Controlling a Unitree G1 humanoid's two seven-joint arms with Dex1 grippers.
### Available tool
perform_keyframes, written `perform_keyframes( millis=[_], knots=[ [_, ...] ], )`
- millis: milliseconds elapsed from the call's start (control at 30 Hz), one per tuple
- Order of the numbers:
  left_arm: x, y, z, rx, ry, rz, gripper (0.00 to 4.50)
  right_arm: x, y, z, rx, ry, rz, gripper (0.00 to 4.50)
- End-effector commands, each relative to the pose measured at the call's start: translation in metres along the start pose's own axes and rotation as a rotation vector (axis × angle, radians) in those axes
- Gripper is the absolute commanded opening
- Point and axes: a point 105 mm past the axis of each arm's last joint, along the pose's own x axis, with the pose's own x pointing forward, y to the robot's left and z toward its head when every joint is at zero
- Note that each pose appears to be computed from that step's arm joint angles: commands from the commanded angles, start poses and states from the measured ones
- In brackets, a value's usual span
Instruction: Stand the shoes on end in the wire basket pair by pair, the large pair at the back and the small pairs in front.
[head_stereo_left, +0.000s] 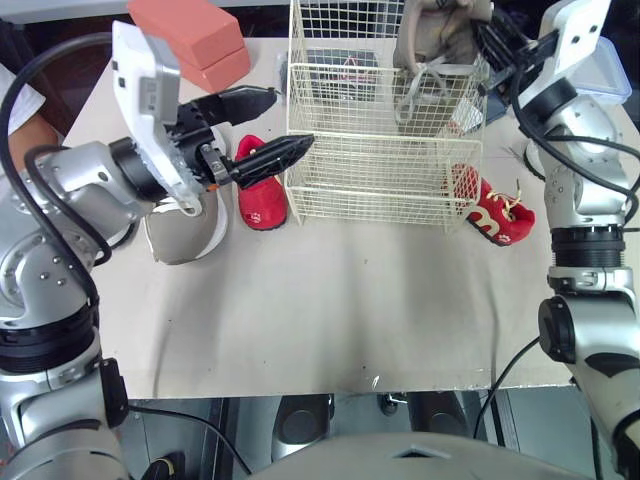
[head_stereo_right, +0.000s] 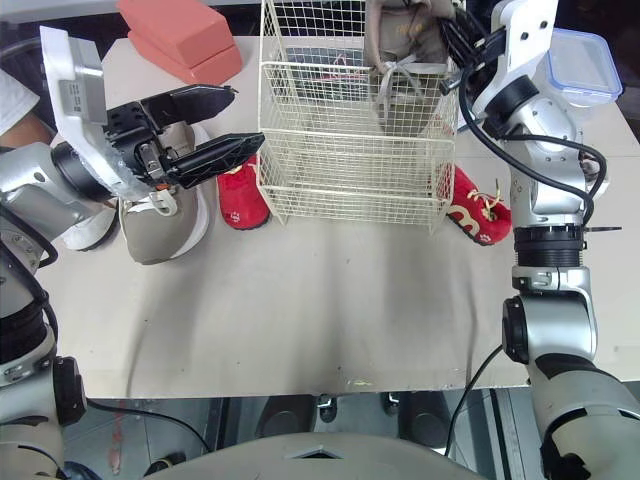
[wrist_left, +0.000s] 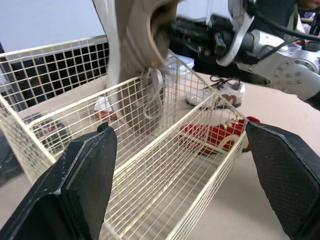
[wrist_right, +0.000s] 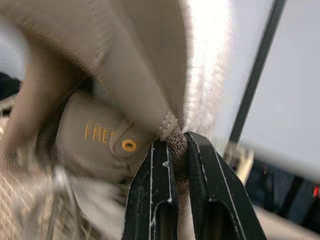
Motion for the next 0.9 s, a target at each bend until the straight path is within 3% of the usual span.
perform_keyframes(
  millis=[33,300,333,400,500,567,633,767,900],
  knots=[
    [-0.005,0.002,0.010,0.053,-0.023,0.018,4.42,-0.005,-0.004,0.005,0.002,-0.001,-0.048,0.00],
    [-0.005,0.004,0.006,0.061,-0.011,0.025,4.42,-0.014,-0.007,0.000,-0.005,0.017,-0.085,0.00],
    [-0.006,0.005,0.005,0.062,-0.007,0.027,4.50,-0.014,-0.008,0.002,-0.004,0.011,-0.085,0.67],
    [-0.007,0.006,0.004,0.062,-0.002,0.030,4.50,-0.015,-0.010,0.007,-0.010,-0.001,-0.081,1.28],
    [-0.009,0.010,0.000,0.067,0.009,0.048,4.50,-0.018,-0.012,0.019,-0.036,-0.030,-0.068,2.84],
    [-0.013,0.015,-0.004,0.067,0.019,0.072,4.50,-0.023,-0.013,0.030,-0.057,-0.053,-0.041,3.42],
    [-0.018,0.020,-0.006,0.061,0.018,0.097,4.50,-0.031,-0.012,0.039,-0.076,-0.066,-0.004,4.44],
    [-0.030,0.035,-0.008,0.047,0.005,0.175,4.50,-0.051,-0.002,0.051,-0.062,-0.068,0.118,4.49],
    [-0.059,0.068,-0.021,0.033,0.037,0.332,4.50,-0.079,0.035,0.056,0.036,-0.031,0.338,4.49]
  ],
)
